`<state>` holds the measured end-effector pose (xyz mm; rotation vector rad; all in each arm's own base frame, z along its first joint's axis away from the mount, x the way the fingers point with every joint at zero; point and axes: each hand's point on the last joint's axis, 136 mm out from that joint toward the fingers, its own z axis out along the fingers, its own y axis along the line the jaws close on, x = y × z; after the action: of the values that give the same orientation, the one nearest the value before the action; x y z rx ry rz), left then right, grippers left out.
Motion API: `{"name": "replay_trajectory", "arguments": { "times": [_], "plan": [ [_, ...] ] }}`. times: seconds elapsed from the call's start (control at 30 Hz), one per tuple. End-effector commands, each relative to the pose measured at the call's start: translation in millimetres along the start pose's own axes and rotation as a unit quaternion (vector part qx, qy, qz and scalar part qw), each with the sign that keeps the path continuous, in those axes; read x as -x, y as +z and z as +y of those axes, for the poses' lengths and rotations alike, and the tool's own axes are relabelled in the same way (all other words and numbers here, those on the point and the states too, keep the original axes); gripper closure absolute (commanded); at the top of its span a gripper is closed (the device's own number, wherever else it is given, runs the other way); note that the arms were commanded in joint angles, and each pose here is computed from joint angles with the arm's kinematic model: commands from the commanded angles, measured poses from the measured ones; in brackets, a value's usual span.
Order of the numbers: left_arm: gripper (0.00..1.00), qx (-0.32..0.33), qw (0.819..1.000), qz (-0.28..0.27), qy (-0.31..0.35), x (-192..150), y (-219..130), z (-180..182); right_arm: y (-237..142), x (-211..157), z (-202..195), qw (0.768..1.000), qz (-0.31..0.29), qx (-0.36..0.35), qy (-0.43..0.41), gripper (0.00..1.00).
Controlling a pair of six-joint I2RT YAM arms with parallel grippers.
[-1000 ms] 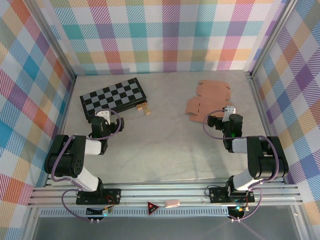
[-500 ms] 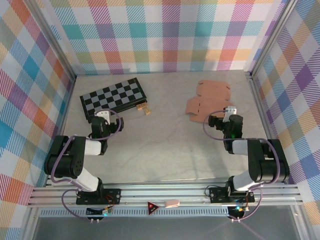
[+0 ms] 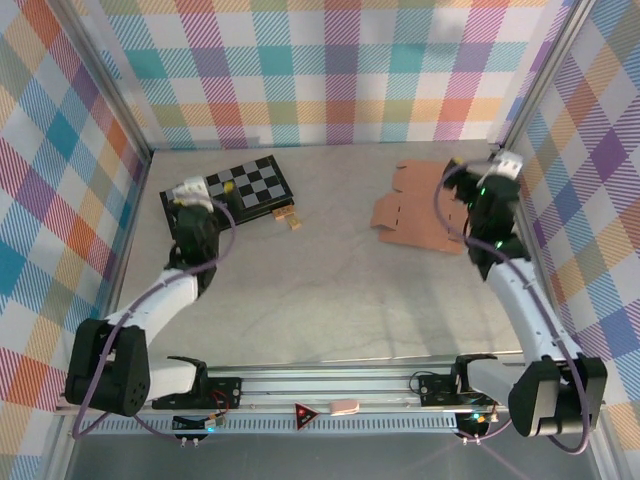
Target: Fold the paper box
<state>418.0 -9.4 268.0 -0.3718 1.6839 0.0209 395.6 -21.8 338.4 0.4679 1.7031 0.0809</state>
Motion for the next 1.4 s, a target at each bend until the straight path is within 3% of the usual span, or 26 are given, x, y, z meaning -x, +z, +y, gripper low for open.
{"name": "replay_trajectory", "arguments": {
  "times": [0.0, 0.03, 0.07, 0.1, 0.17, 0.27, 0.4, 0.53, 0.67, 0.87, 0.97, 1.13, 1.37],
  "plan": [
    [0.00, 0.198, 0.961, 0.140, -0.133, 3.6, -14.8, 46.5, -23.4, -47.9, -48.6, 0.960, 0.177, -0.158, 0.149, 0.01],
    [0.00, 0.165, 0.958, 0.190, -0.138, -4.6, -2.5, 32.1, -18.1, -52.3, -38.5, 0.958, 0.206, -0.123, 0.155, 0.01],
    [0.07, 0.122, 0.955, 0.229, -0.146, -12.3, 7.4, 15.0, -17.0, -56.7, -32.2, 0.955, 0.226, -0.110, 0.160, 0.02],
    [0.11, 0.102, 0.952, 0.246, -0.150, -18.3, 12.0, 4.9, -18.9, -65.1, -29.2, 0.948, 0.247, -0.108, 0.171, 0.08],
    [0.14, 0.046, 0.950, 0.256, -0.173, -25.5, 15.1, -16.8, -21.4, -88.8, -18.3, 0.929, 0.295, -0.087, 0.206, 0.23],
    [0.18, -0.068, 0.943, 0.244, -0.217, -23.3, 9.4, -58.5, -28.2, -125.0, -11.1, 0.901, 0.339, -0.068, 0.263, 0.32],
    [0.22, -0.174, 0.909, 0.308, -0.220, -49.9, -24.3, -116.2, -27.8, -163.6, -5.9, 0.872, 0.354, -0.040, 0.336, 0.32],
    [0.23, -0.252, 0.877, 0.361, -0.192, -85.1, -82.5, -166.4, -19.2, -202.8, -6.7, 0.837, 0.388, -0.046, 0.382, 0.33],
    [0.24, -0.290, 0.851, 0.400, -0.181, -113.1, -124.1, -195.8, -10.3, -239.6, -17.0, 0.810, 0.406, -0.072, 0.418, 0.33],
    [0.24, -0.334, 0.828, 0.416, -0.173, -115.1, -152.3, -221.6, 3.6, -267.2, -32.6, 0.790, 0.402, -0.085, 0.456, 0.32],
    [0.24, -0.351, 0.821, 0.416, -0.174, -111.6, -157.2, -226.1, 7.8, -280.2, -38.3, 0.779, 0.399, -0.088, 0.475, 0.33],
    [0.24, -0.368, 0.812, 0.419, -0.171, -109.0, -163.2, -230.2, 22.2, -277.7, -37.8, 0.786, 0.379, -0.064, 0.484, 0.37],
    [0.24, -0.371, 0.810, 0.420, -0.169, -108.6, -165.4, -231.0, 34.1, -289.3, -41.1, 0.774, 0.377, -0.072, 0.504, 0.39]
  ]
}}
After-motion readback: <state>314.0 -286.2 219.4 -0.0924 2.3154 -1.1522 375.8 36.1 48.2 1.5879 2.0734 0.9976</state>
